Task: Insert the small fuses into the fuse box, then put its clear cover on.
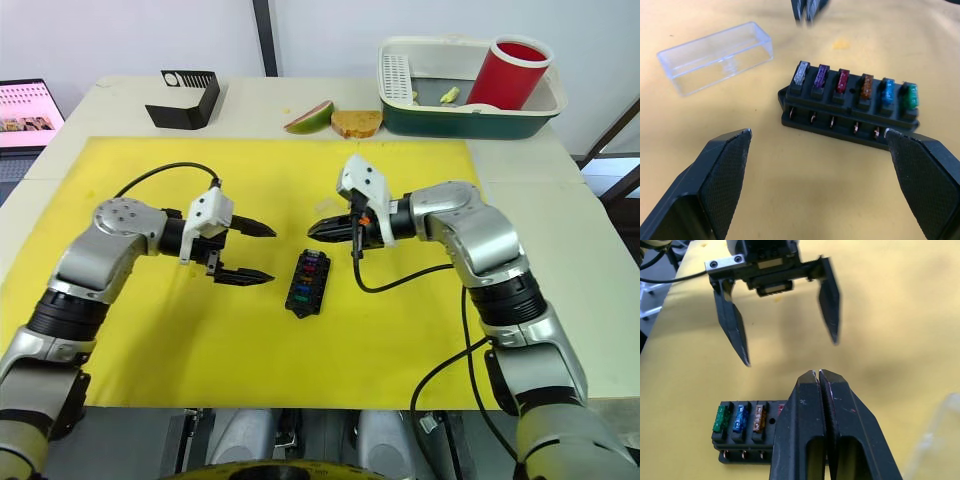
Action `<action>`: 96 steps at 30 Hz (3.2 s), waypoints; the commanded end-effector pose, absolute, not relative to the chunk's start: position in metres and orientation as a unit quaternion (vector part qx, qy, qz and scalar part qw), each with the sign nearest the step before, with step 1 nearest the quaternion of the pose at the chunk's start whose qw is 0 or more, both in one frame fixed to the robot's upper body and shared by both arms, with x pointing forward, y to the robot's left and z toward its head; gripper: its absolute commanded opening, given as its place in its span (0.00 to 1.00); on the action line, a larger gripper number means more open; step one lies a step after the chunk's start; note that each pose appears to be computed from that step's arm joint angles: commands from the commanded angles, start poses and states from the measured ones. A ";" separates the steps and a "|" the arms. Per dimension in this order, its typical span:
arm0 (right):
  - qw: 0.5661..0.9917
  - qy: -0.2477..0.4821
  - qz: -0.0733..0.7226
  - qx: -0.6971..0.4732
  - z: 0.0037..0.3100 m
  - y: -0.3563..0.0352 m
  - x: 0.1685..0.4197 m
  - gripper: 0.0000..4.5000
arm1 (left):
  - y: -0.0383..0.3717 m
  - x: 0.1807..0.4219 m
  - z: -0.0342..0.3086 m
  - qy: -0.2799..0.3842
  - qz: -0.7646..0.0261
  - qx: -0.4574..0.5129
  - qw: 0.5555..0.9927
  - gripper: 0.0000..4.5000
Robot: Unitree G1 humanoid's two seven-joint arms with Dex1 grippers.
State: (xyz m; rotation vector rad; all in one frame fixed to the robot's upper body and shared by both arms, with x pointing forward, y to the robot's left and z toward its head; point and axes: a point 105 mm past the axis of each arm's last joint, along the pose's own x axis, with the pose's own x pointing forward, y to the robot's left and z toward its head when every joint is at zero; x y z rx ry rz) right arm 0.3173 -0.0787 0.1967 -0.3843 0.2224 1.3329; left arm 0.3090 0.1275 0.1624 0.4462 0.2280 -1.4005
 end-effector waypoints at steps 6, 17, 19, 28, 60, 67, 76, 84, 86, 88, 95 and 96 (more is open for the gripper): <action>0.758 0.096 0.576 -0.289 0.204 -0.142 0.298 0.31 | 0.189 0.271 0.191 0.154 -0.581 0.179 0.779 1.00; 0.780 0.166 0.507 -0.326 0.214 -0.221 0.278 0.99 | 0.276 0.230 0.195 0.243 -0.463 0.178 0.834 1.00; 0.784 0.170 0.500 -0.327 0.216 -0.226 0.277 0.99 | 0.287 0.227 0.195 0.251 -0.449 0.180 0.838 1.00; 0.794 0.138 0.495 -0.325 0.219 -0.213 0.288 0.99 | 0.261 0.228 0.189 0.232 -0.486 0.170 0.825 1.00; 0.871 0.225 0.392 -0.194 0.155 -0.081 0.385 0.87 | 0.122 0.224 0.154 0.115 -0.526 0.121 0.834 1.00; 0.873 0.215 0.393 -0.194 0.164 -0.081 0.384 0.38 | 0.117 0.215 0.146 0.132 -0.523 0.110 0.835 1.00; 0.868 0.189 0.409 -0.206 0.188 -0.087 0.369 0.38 | 0.099 0.206 0.122 0.161 -0.463 0.085 0.867 1.00; 0.874 0.177 0.406 -0.203 0.203 -0.091 0.362 0.38 | 0.081 0.205 0.109 0.164 -0.424 0.071 0.888 1.00; 0.874 0.176 0.405 -0.203 0.205 -0.091 0.361 0.38 | 0.075 0.206 0.106 0.163 -0.418 0.068 0.891 1.00; 0.874 0.173 0.405 -0.205 0.208 -0.091 0.360 0.38 | 0.070 0.210 0.103 0.160 -0.405 0.064 0.898 1.00; 0.866 0.171 0.423 -0.204 0.216 -0.090 0.346 0.38 | 0.062 0.223 0.095 0.156 -0.350 0.063 0.922 1.00; 0.865 0.171 0.424 -0.205 0.215 -0.091 0.344 0.38 | 0.061 0.224 0.094 0.156 -0.346 0.059 0.923 1.00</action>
